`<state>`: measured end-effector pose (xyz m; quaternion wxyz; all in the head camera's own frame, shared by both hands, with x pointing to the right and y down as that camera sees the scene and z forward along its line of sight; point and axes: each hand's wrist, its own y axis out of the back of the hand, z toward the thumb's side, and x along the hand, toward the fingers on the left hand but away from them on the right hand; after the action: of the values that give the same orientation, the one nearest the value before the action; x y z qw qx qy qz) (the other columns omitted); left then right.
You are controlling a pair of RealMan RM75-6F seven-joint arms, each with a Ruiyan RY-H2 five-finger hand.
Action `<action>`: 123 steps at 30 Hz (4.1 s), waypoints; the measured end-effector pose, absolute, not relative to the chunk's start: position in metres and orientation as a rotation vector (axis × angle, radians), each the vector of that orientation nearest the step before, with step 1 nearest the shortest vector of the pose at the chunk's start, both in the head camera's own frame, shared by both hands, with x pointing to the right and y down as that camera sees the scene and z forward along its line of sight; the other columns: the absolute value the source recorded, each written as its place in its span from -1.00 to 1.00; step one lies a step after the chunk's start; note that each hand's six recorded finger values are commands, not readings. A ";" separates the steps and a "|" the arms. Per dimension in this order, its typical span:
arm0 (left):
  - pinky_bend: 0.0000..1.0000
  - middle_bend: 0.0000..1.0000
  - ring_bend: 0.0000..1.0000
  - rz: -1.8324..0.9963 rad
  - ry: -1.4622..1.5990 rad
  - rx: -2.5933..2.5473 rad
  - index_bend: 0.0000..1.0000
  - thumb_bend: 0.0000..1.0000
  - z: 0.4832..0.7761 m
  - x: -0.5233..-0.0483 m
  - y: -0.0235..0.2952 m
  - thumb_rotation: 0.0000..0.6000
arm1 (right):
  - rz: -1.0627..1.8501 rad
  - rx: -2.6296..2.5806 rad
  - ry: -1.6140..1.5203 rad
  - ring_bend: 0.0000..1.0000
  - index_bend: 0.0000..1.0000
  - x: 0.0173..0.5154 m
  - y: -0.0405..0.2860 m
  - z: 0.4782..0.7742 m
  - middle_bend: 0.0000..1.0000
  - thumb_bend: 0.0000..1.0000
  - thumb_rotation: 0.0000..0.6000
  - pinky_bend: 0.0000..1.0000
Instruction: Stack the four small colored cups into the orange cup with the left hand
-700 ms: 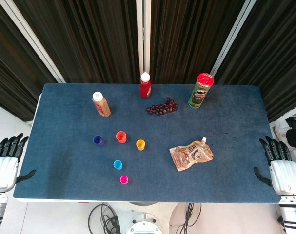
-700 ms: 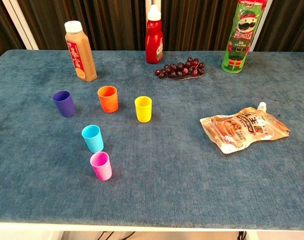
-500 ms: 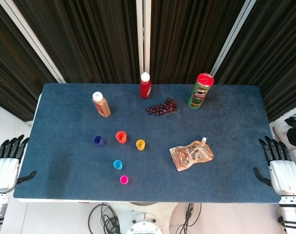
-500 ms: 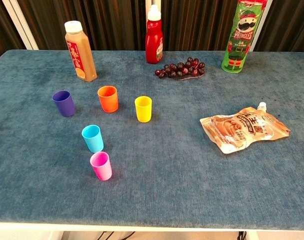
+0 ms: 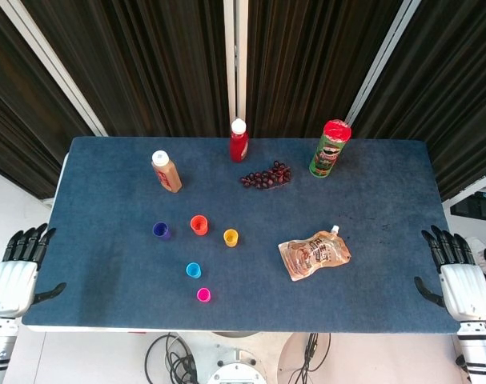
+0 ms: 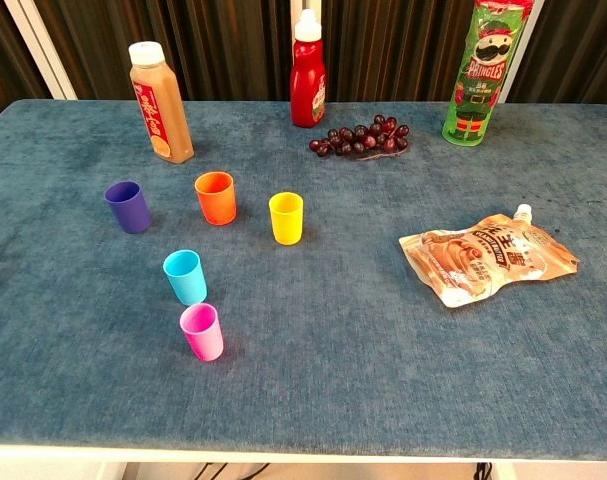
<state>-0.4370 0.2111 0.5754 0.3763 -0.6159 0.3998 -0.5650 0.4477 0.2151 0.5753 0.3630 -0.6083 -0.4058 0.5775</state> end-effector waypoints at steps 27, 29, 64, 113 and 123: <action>-0.96 -0.95 -1.00 -1.351 0.878 -1.974 -1.00 -0.71 0.655 -0.335 0.141 1.00 | 1.480 -1.575 -1.065 -1.00 -1.00 0.457 0.219 0.573 -1.00 -0.54 1.00 -1.00; -0.92 -0.91 -0.99 -1.352 0.860 -1.991 -0.99 -0.70 0.667 -0.326 0.140 1.00 | 1.482 -1.574 -1.066 -1.00 -1.00 0.458 0.219 0.571 -1.00 -0.54 1.00 -1.00; -0.68 -0.19 -0.26 -1.405 0.877 -2.003 -0.20 -0.51 0.743 -0.289 0.110 1.00 | 1.550 -1.559 -1.101 -1.00 -1.00 0.472 0.212 0.577 -1.00 -0.51 1.00 -1.00; -0.66 -0.03 -0.22 -1.251 1.038 -2.171 -0.05 -0.51 0.726 -0.211 0.077 1.00 | 1.553 -1.554 -1.128 -1.00 -1.00 0.480 0.213 0.576 -1.00 -0.50 1.00 -1.00; -0.70 -0.52 -0.66 -1.238 1.001 -2.190 -0.67 -0.56 0.727 -0.205 0.079 1.00 | 1.546 -1.548 -1.137 -1.00 -1.00 0.480 0.213 0.574 -1.00 -0.50 1.00 -1.00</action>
<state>-0.2053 0.0794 0.7266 0.2151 -0.7899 0.3612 -0.4465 0.4804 0.2126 0.5739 0.3316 -0.5924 -0.4351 0.5915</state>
